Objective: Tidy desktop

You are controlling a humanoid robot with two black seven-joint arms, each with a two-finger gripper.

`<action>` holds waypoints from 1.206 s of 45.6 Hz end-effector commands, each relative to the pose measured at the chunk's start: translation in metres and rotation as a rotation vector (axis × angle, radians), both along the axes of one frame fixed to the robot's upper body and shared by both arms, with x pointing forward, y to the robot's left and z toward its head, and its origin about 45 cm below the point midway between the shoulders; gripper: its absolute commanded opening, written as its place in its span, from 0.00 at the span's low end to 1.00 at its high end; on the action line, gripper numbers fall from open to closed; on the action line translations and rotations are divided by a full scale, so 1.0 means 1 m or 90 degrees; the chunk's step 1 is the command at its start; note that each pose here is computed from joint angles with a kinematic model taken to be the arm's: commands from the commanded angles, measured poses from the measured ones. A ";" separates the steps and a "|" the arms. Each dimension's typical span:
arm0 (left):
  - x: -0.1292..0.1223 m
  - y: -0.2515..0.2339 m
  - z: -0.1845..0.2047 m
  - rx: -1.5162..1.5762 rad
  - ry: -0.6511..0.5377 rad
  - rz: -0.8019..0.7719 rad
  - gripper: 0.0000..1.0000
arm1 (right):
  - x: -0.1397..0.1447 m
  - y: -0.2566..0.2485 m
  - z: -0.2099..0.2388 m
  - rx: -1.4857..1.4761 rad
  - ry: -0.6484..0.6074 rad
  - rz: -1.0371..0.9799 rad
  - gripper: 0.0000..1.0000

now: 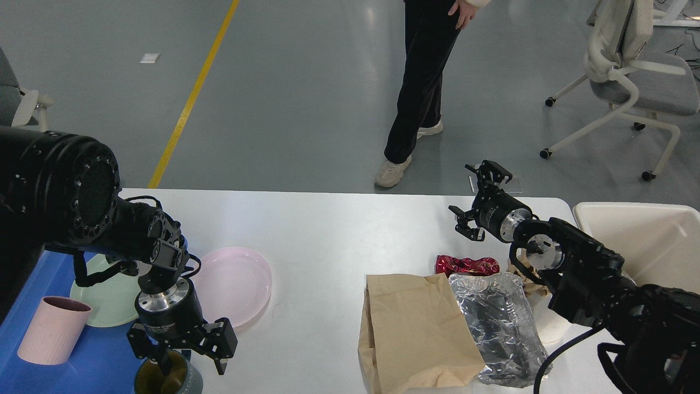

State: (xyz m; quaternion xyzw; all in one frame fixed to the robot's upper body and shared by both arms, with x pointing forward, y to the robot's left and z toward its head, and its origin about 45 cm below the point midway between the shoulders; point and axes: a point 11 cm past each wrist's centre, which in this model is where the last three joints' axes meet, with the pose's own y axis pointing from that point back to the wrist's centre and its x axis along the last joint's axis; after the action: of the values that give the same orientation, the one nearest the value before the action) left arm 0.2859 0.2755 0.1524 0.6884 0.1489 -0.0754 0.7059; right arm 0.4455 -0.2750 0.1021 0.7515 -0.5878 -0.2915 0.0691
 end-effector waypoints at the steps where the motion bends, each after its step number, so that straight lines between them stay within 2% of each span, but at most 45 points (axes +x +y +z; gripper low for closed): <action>1: -0.002 0.004 -0.010 0.003 0.003 0.000 0.94 | 0.000 0.000 0.000 0.000 -0.001 0.000 1.00; 14: 0.004 0.004 -0.024 -0.005 -0.026 -0.003 0.93 | 0.000 0.000 0.000 0.000 0.000 0.000 1.00; 19: 0.005 0.005 -0.024 -0.006 -0.028 -0.001 0.87 | 0.000 0.000 0.000 0.000 0.000 0.000 1.00; 31: 0.001 0.004 -0.027 -0.008 -0.021 -0.001 0.60 | 0.000 0.000 0.000 0.001 0.000 0.000 1.00; 47: -0.009 0.006 -0.028 -0.013 0.027 0.018 0.02 | 0.000 0.000 0.000 0.001 0.000 0.000 1.00; 48: -0.010 0.007 -0.027 -0.013 0.035 0.021 0.00 | 0.000 0.000 0.000 0.000 0.000 0.000 1.00; 55: -0.013 0.009 -0.024 -0.012 0.057 0.029 0.00 | 0.000 0.000 0.000 0.000 0.000 0.000 1.00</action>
State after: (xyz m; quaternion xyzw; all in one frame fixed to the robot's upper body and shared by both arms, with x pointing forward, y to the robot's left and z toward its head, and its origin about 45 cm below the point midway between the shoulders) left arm 0.2732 0.2830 0.1260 0.6744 0.1887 -0.0887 0.7083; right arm 0.4456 -0.2750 0.1021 0.7515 -0.5878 -0.2915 0.0691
